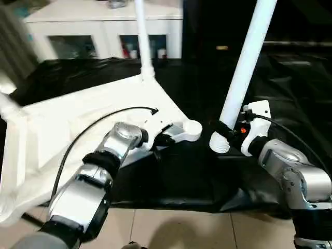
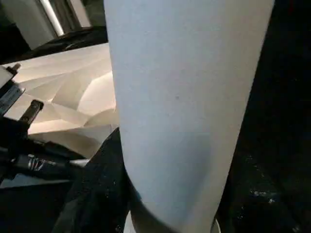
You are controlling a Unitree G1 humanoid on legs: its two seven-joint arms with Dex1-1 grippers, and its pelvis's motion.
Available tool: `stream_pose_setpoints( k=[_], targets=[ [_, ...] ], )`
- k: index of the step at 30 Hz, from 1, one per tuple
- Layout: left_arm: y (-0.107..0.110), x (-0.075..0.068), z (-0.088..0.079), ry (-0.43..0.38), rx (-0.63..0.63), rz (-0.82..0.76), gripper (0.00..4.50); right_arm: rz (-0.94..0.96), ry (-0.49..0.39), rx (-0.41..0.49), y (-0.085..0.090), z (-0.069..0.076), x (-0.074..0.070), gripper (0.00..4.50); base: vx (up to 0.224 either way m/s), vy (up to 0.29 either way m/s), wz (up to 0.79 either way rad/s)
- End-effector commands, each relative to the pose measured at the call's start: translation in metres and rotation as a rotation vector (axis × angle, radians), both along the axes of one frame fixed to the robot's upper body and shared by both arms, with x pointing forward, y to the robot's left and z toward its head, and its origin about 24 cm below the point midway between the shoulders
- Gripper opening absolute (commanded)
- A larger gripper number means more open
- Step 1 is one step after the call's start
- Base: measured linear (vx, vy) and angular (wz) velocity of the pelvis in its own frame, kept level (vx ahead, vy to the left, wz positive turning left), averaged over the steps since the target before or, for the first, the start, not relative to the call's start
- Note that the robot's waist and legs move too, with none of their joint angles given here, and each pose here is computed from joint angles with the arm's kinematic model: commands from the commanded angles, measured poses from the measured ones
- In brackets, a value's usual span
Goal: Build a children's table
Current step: Pick table leg, then insert table leg to table base
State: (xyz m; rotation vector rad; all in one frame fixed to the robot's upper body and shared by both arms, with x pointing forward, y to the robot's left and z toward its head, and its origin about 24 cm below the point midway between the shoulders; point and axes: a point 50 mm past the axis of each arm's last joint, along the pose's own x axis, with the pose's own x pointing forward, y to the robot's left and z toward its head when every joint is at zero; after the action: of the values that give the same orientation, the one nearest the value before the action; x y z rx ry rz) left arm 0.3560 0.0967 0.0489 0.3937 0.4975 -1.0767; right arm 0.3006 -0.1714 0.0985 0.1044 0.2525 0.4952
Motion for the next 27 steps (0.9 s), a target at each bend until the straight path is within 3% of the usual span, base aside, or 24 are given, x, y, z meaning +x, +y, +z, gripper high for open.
stream_pose_setpoints(
  k=[1,2,3,6,10,17,23,25,27],
  targets=[
    [-0.002,-0.003,0.003,-0.026,-0.036,-0.043,0.0,0.005,-0.032,-0.017,0.001,0.005,0.004,1.91,0.0,0.0,0.0],
    [-0.002,-0.004,0.005,-0.031,-0.051,-0.056,0.0,0.007,-0.031,-0.023,0.001,0.005,0.004,1.91,0.0,0.0,0.0],
    [-0.002,-0.005,0.005,-0.021,-0.061,-0.059,0.59,0.007,-0.031,-0.024,0.001,0.004,0.004,1.91,0.0,0.0,0.0],
    [-0.002,-0.007,0.005,-0.019,-0.066,-0.071,0.59,0.008,-0.032,-0.022,0.002,0.005,0.004,1.91,0.0,0.0,0.0],
    [0.006,-0.009,0.002,-0.012,-0.057,-0.016,1.07,0.015,-0.035,-0.017,0.004,0.005,0.006,1.91,0.0,0.0,0.0],
    [0.014,-0.01,0.001,0.006,-0.046,0.006,1.09,0.032,-0.038,-0.016,0.007,0.006,0.008,1.91,0.0,0.0,0.0],
    [0.019,-0.013,-0.002,0.031,-0.007,0.014,0.69,0.037,-0.039,-0.019,0.007,0.006,0.008,1.91,0.0,0.0,0.0],
    [0.022,-0.014,-0.003,0.039,0.013,0.014,0.31,0.039,-0.04,-0.02,0.007,0.007,0.008,1.91,0.0,0.0,0.0],
    [0.023,-0.015,-0.003,0.048,0.019,0.013,0.29,0.042,-0.04,-0.022,0.006,0.006,0.008,1.91,0.0,0.0,0.0]
  ],
)
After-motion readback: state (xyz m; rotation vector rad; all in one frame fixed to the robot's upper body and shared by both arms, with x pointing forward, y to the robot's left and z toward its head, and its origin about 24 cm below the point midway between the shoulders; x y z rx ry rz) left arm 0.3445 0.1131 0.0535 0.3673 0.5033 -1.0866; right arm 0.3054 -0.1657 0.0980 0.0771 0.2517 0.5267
